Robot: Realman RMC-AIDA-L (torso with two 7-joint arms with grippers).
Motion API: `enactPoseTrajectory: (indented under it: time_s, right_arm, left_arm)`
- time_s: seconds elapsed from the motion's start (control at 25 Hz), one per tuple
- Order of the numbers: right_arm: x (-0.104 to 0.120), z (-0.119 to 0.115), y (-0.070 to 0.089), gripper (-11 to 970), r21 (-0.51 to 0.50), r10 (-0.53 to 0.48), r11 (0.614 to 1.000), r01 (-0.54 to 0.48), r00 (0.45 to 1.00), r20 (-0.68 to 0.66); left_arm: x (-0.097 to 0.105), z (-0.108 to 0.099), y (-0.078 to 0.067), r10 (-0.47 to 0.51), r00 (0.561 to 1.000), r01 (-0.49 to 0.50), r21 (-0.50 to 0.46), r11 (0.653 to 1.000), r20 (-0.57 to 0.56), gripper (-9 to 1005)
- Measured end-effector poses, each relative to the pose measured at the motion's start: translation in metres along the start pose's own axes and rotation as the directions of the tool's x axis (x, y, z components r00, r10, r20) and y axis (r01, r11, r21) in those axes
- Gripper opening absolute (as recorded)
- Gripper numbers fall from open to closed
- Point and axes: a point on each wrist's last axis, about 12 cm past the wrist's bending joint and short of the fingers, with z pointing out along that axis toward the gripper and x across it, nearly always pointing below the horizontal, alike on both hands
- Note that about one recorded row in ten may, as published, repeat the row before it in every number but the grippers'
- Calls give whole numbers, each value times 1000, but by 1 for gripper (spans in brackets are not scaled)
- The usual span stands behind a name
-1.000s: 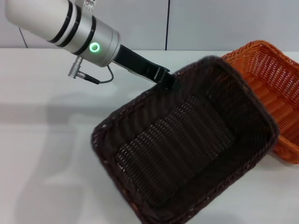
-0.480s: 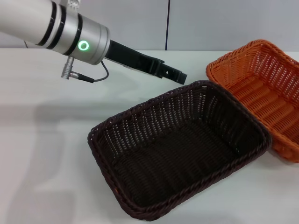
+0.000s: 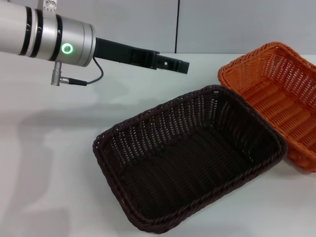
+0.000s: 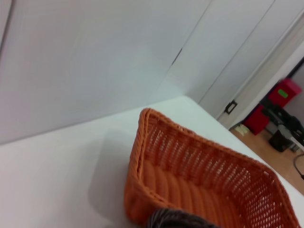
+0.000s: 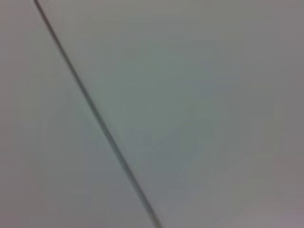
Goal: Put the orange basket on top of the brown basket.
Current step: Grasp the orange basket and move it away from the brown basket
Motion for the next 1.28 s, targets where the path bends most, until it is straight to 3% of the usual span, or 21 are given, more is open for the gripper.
enactPoseTrajectory:
  time_s: [0.04,0.08,0.12,0.16,0.2,0.28,0.36,0.4,0.44,0.56,0.6,0.64,0.76,0.8,0.88,1.04,1.08,1.12,1.2,1.28]
  right_arm:
    - [0,0,0,839,0,0,1000,0,1000,0]
    - [-12,-6,-3,839,-84,80,993,-83,996,-44]
    - [-12,-6,-3,839,-84,80,993,-83,996,-44]
    - [-20,-11,-4,839,-133,140,980,-149,987,-77]
    - [-35,-21,-7,839,-216,216,946,-241,967,-133]
    - [-44,-25,-9,839,-249,249,926,-284,955,-163]
    - [-63,-35,-13,839,-308,307,875,-373,921,-242]
    - [-82,-44,-18,839,-326,346,831,-450,878,-330]
    - [-82,-44,-18,839,-326,346,831,-450,878,-330]
    - [-116,-53,-24,839,-323,334,805,-498,830,-448]
    - [-131,-54,-25,839,-292,282,827,-480,805,-522]
    - [-131,-54,-25,839,-292,282,827,-480,805,-522]
    - [-147,-49,-22,838,-230,192,879,-418,752,-631]
    - [-151,-41,-17,838,-222,127,899,-377,711,-692]
    - [-154,-36,-13,838,-224,94,907,-358,687,-720]
    - [-156,-19,1,838,-205,-4,930,-304,551,-834]
    - [-157,-13,6,838,-191,-35,943,-272,490,-871]
    - [-157,-13,6,838,-191,-35,943,-272,490,-871]
    - [-160,-6,13,838,-175,-67,958,-227,417,-907]
    - [-162,-3,16,838,-171,-73,961,-216,399,-914]
  left_arm:
    - [0,0,0,0,1000,0,0,1000,0,846]
    - [1,-1,1,5,1000,-5,3,1000,10,846]
    - [1,-1,2,11,1000,-11,10,1000,28,846]
    - [1,-1,2,11,1000,-11,10,1000,28,846]
    - [3,-2,5,10,999,-10,9,1000,50,846]
    - [3,-2,5,15,998,-15,6,1000,54,846]
    - [3,-1,5,21,998,-21,7,1000,54,846]
    - [3,1,5,31,998,-31,11,999,50,846]
    - [3,1,5,31,998,-31,11,999,50,846]
    - [2,4,4,40,998,-40,12,999,46,846]
    - [1,5,5,47,998,-47,5,999,49,846]
    - [1,5,5,47,998,-47,5,999,49,846]
    - [-1,6,5,56,997,-56,-1,998,53,846]
    - [-2,6,5,63,997,-63,-1,998,52,845]
    - [-2,6,5,65,997,-65,-1,998,52,845]
    - [-4,7,4,73,996,-73,-3,997,50,845]
    - [-4,7,4,74,996,-74,-4,997,49,845]
    - [-4,7,4,75,996,-75,-6,997,48,845]
    - [-4,7,6,74,996,-73,-10,997,47,845]
    - [-4,6,7,72,996,-71,-12,997,45,845]
